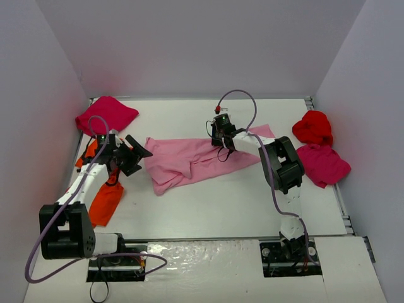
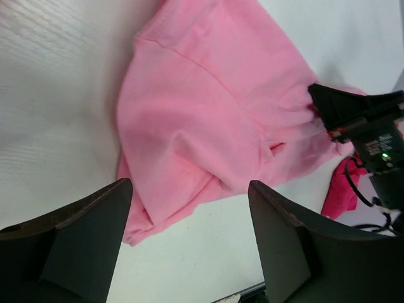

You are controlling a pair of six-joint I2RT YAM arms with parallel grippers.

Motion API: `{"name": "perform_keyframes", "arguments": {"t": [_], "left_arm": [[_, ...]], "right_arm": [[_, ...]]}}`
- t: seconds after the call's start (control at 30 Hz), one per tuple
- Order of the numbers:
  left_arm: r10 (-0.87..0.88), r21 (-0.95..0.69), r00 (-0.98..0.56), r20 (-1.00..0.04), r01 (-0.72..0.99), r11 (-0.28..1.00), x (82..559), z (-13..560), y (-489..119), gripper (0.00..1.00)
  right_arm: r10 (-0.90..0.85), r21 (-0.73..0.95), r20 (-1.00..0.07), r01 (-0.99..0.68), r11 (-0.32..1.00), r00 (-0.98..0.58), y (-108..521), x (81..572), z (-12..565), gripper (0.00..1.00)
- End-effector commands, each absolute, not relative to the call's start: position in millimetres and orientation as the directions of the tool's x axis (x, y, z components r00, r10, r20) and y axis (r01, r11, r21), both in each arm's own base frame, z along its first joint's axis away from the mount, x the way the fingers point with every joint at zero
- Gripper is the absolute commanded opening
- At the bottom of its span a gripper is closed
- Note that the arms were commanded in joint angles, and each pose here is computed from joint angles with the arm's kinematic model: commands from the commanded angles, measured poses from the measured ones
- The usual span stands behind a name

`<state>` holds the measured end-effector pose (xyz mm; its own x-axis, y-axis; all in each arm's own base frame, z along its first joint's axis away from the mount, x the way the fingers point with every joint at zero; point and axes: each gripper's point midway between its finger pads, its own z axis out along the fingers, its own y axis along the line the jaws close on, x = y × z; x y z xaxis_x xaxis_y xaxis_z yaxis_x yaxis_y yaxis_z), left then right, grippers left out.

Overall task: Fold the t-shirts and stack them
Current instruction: Fold the tshirt

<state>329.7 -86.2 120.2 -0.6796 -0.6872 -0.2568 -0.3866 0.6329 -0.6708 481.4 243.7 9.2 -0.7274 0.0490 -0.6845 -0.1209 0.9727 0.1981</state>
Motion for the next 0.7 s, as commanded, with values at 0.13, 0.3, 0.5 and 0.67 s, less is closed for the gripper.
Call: {"name": "perform_keyframes", "arguments": {"t": [0.13, 0.3, 0.5, 0.67], "left_arm": [[-0.668, -0.79, -0.723, -0.175, -0.302, 0.534, 313, 128, -126, 0.7], [-0.647, -0.842, -0.756, -0.102, -0.281, 0.46, 307, 118, -152, 0.71], [-0.663, -0.808, -0.739, -0.118, -0.316, 0.497, 315, 106, -146, 0.74], [-0.657, -0.777, -0.74, -0.145, -0.326, 0.539, 325, 101, -141, 0.74]], "right_arm": [[-0.059, 0.059, -0.4, -0.089, 0.994, -0.915, 200, 402, -79, 0.0], [-0.06, 0.063, -0.414, -0.094, 0.994, -0.908, 202, 405, -72, 0.0], [-0.062, 0.06, -0.404, -0.094, 0.994, -0.913, 202, 402, -77, 0.0], [-0.062, 0.059, -0.404, -0.094, 0.994, -0.913, 202, 403, -77, 0.0]]}}
